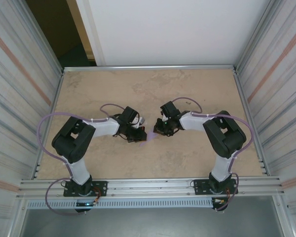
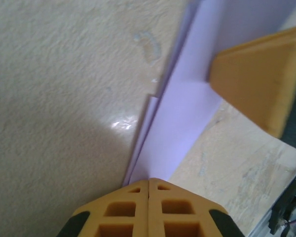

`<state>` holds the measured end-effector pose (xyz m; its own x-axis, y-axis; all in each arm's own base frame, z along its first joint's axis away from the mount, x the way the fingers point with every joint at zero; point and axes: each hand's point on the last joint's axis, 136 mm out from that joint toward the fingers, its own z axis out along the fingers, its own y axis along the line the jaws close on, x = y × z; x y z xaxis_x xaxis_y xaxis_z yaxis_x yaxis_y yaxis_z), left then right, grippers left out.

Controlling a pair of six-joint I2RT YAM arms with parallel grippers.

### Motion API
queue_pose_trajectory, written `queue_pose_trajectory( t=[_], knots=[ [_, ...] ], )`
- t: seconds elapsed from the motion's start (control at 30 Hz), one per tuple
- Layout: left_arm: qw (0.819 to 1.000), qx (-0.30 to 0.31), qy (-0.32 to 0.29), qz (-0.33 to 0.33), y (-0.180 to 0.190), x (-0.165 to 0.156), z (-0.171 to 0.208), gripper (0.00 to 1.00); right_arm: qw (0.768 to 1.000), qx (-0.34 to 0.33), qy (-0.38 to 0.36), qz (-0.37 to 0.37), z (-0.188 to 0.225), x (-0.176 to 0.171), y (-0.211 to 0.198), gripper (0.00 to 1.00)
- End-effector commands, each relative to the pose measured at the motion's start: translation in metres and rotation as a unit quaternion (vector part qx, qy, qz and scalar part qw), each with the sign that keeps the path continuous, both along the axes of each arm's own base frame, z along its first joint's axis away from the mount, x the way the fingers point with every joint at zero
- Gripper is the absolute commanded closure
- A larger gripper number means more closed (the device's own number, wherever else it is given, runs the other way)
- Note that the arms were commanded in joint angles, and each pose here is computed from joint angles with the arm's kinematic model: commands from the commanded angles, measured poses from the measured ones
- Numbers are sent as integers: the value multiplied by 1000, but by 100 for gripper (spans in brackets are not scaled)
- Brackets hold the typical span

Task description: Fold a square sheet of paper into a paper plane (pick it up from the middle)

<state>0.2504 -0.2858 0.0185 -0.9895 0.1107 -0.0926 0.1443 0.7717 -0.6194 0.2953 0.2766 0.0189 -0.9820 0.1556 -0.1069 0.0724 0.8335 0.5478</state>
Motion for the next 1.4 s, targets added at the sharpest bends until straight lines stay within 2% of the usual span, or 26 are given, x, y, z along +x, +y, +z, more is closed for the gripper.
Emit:
queue_pose_trajectory(
  t=[0.0,0.2,0.77,1.03,1.37],
  knots=[
    [999,38,26,3,14,-14,-21,100,999,-3,-43,14,19,4,-6,89],
    [997,62,46,2,26,-29,-37,100,993,39,-94,56,44,0,22,88],
    [996,75,55,7,29,-31,-38,100,998,5,-43,33,-9,-5,17,90],
    [993,96,70,11,39,-39,-44,100,999,11,-41,1,-19,7,-20,90],
    [991,106,85,16,48,-50,-52,100,996,29,-44,-73,-31,37,-94,90]
  ],
)
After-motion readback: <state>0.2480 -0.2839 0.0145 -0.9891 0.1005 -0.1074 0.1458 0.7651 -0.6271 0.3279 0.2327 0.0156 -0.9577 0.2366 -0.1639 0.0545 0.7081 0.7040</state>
